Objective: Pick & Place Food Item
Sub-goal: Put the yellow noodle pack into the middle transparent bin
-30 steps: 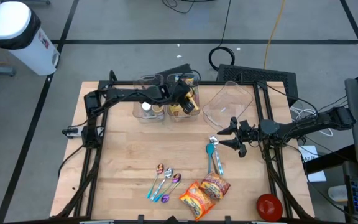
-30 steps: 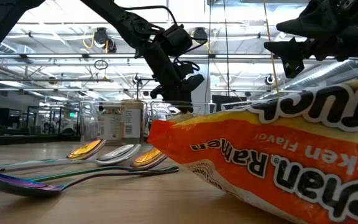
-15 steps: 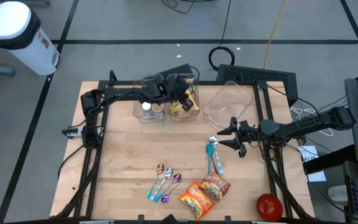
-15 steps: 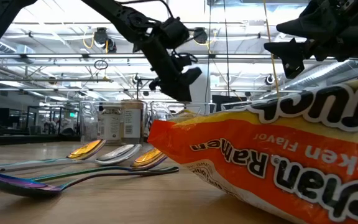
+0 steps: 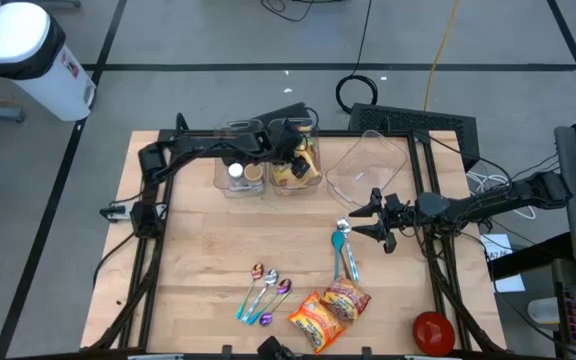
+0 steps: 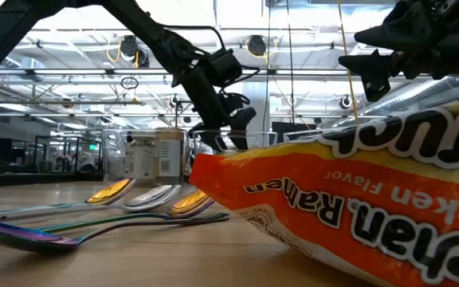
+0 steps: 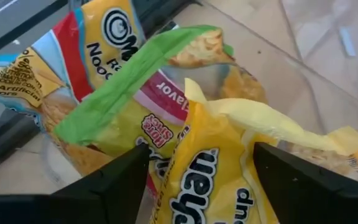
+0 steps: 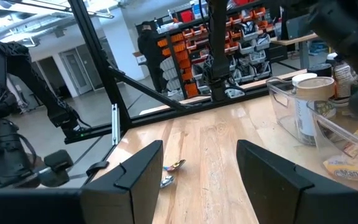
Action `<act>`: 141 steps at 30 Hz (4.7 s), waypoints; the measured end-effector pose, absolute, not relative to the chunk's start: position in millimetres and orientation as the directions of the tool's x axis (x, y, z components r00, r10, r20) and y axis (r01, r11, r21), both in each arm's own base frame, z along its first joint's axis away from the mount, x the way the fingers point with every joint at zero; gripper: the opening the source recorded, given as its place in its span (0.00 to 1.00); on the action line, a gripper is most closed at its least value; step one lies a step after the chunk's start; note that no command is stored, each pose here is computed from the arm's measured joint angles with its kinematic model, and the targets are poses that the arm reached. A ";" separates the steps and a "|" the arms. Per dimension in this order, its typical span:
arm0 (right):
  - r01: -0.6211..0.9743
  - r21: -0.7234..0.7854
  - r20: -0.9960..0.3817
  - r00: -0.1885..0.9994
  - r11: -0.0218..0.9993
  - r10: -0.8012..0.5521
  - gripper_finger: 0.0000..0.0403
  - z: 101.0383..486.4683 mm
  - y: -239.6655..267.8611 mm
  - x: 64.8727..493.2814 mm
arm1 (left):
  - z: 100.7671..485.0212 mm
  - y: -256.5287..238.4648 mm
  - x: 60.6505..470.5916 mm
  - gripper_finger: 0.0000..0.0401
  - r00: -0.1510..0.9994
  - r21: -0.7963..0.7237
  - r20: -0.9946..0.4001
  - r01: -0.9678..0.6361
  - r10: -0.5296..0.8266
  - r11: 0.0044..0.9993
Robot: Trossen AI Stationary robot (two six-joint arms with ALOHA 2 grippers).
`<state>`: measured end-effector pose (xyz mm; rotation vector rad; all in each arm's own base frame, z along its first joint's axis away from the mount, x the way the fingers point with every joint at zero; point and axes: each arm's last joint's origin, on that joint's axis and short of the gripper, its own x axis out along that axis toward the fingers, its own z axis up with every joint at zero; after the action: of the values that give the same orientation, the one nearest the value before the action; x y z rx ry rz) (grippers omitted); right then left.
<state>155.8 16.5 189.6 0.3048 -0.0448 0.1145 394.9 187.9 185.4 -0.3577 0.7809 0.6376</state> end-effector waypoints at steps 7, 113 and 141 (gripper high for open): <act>-0.119 0.296 0.060 0.993 0.948 0.106 0.49 189.5 16.5 155.8 | 187.7 187.9 395.8 0.60 0.548 -0.068 -0.732 -0.650 0.405 0.757; -0.112 0.291 0.048 0.994 0.950 0.102 0.49 188.4 16.4 155.9 | 188.7 152.0 335.0 0.01 0.825 -0.616 0.050 -0.418 0.563 0.668; -0.110 0.291 0.056 0.994 0.950 0.098 0.49 189.1 16.3 155.9 | 184.3 139.8 340.0 0.01 0.704 -0.639 0.001 -0.546 0.711 0.541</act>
<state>155.9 16.3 189.1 0.2979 -0.0411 0.1054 340.0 139.8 184.3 -0.6565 -0.2744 0.7576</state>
